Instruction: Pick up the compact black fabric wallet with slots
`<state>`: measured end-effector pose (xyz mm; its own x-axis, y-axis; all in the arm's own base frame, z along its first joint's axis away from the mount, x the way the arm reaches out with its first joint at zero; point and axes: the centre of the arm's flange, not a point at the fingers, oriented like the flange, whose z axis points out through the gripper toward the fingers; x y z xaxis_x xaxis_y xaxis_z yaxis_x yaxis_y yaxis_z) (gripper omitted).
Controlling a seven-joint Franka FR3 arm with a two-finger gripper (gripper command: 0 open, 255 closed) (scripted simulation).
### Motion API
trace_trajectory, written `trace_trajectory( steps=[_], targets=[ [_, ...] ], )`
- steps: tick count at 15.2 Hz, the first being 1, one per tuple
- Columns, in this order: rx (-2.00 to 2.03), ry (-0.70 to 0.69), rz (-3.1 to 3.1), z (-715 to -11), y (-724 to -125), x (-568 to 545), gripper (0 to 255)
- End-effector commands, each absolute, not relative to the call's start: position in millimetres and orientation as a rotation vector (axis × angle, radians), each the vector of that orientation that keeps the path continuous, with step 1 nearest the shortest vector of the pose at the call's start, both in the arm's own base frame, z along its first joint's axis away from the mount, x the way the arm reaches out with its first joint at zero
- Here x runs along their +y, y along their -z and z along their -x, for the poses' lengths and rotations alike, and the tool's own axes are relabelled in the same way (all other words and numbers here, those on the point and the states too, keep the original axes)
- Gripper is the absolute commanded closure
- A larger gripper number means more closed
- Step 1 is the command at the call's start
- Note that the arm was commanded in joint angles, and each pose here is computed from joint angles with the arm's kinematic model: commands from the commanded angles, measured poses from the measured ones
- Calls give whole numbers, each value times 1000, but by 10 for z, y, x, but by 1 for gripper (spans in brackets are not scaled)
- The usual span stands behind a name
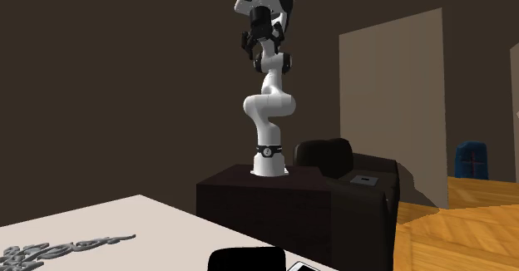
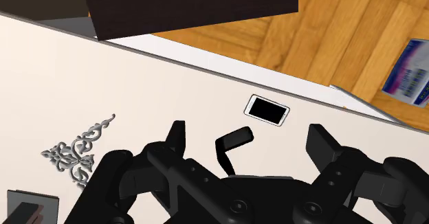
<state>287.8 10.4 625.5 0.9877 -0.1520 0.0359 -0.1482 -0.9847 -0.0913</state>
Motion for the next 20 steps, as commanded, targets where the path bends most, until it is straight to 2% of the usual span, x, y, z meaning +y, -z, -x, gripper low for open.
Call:
trace_trajectory(
  steps=[1,20],
  targets=[
    [230,65,3044,-2878,-6255,104,0],
    [183,70,3079,-4416,-4278,93,0]
  ],
)
